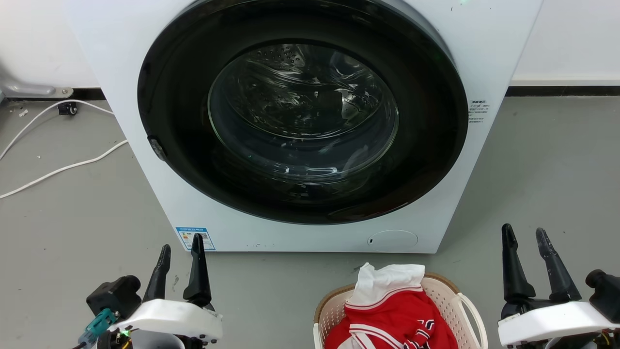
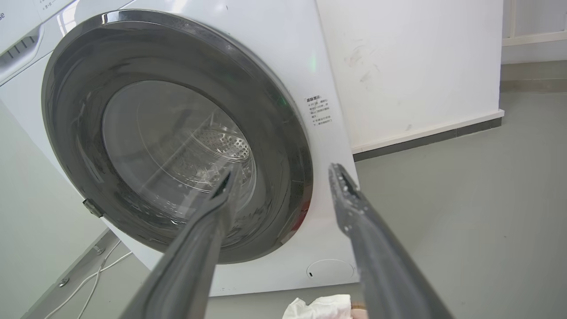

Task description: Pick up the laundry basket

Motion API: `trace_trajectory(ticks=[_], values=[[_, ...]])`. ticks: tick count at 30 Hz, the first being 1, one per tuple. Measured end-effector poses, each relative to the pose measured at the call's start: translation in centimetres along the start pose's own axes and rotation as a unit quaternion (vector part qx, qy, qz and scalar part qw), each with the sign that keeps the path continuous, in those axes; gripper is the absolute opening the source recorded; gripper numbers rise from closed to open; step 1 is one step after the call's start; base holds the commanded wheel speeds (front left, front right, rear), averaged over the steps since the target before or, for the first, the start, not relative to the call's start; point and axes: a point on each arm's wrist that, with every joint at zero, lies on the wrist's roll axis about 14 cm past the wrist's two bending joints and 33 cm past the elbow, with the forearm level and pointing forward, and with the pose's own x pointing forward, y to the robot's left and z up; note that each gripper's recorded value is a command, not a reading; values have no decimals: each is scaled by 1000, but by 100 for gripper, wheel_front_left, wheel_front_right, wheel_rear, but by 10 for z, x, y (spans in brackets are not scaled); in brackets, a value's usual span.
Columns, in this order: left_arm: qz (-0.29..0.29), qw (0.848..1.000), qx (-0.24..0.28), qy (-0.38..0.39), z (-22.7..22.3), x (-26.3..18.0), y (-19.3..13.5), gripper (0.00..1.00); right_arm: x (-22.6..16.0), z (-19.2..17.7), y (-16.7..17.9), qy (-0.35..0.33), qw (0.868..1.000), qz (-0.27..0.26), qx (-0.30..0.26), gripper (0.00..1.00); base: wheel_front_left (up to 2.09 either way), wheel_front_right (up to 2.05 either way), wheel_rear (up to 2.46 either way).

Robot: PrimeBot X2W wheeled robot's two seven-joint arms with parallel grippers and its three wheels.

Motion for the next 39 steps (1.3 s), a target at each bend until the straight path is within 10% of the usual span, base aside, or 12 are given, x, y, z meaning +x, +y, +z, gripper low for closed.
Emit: trace_trajectory(ticks=[39], values=[[-31, 984, 171, -36, 4, -11, -14, 100, -13, 9, 9, -27, 988, 27, -151, 100, 0, 0, 0]])
